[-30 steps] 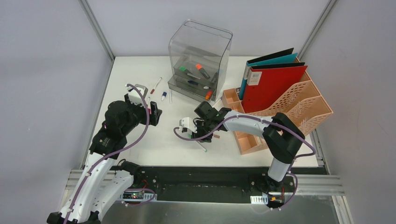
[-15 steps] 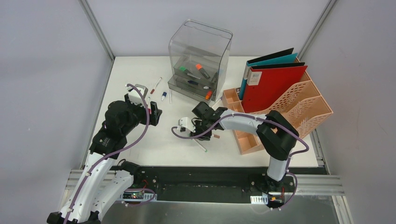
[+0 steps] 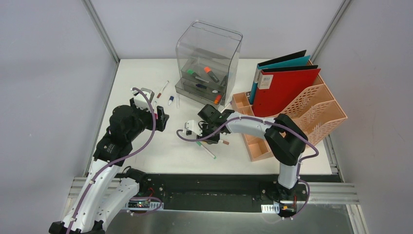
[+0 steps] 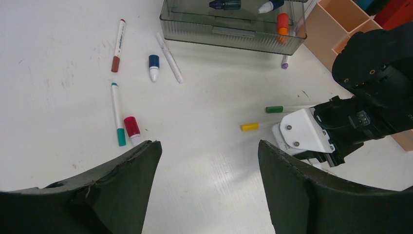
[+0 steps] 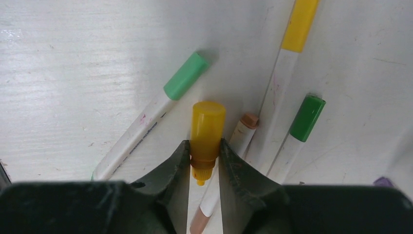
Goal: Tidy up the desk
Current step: Pick up the stationery from the center of the board.
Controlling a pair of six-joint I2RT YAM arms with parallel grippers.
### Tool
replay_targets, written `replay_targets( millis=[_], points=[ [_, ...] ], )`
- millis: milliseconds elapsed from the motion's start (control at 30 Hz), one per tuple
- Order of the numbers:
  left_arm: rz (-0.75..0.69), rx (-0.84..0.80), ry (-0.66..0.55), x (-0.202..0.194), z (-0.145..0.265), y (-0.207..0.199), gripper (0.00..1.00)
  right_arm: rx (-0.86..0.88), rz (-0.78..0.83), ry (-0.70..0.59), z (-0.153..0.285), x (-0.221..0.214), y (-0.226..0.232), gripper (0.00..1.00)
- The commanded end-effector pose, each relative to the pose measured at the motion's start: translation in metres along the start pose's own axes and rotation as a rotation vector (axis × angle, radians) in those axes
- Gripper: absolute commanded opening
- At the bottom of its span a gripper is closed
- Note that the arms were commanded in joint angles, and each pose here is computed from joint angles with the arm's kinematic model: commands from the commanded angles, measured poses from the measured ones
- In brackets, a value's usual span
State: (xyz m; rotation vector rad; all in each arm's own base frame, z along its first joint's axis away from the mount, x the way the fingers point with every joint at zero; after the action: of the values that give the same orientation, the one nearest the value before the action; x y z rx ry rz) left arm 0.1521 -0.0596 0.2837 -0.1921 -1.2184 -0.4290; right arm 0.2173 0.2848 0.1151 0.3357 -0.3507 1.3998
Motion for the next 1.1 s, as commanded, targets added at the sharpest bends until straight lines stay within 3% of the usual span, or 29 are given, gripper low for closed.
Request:
replay_targets(
  millis=[0,433,767,1067],
  points=[
    [-0.020,0.025,-0.021,0.003,0.001,0.004,0.76,-0.005,-0.016,-0.033,0.016,0.014,0.001,0.00],
    [-0.020,0.033,-0.029,0.004,0.003,0.004,0.76,-0.035,0.012,-0.179,0.070,0.028,0.001,0.00],
    [-0.021,0.023,-0.030,0.004,0.003,0.004,0.76,-0.247,0.001,-0.263,0.127,0.033,-0.037,0.00],
    [-0.022,0.026,-0.042,0.005,0.006,0.004,0.76,-0.497,-0.030,-0.285,0.155,0.065,-0.084,0.00]
  ],
)
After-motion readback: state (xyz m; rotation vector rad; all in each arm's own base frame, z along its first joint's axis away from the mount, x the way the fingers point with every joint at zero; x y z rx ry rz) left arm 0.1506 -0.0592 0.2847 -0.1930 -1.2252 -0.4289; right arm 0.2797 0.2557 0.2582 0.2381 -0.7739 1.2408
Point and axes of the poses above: each gripper's point midway between its finger pads, its own z axis back along the fingers, its own y axis along the line the jaws close on, x = y × z, the point moved 10 cm from there along z, back along the fingers, and after that the axes turned 11 degrees about -z, right-handed, at the moved point
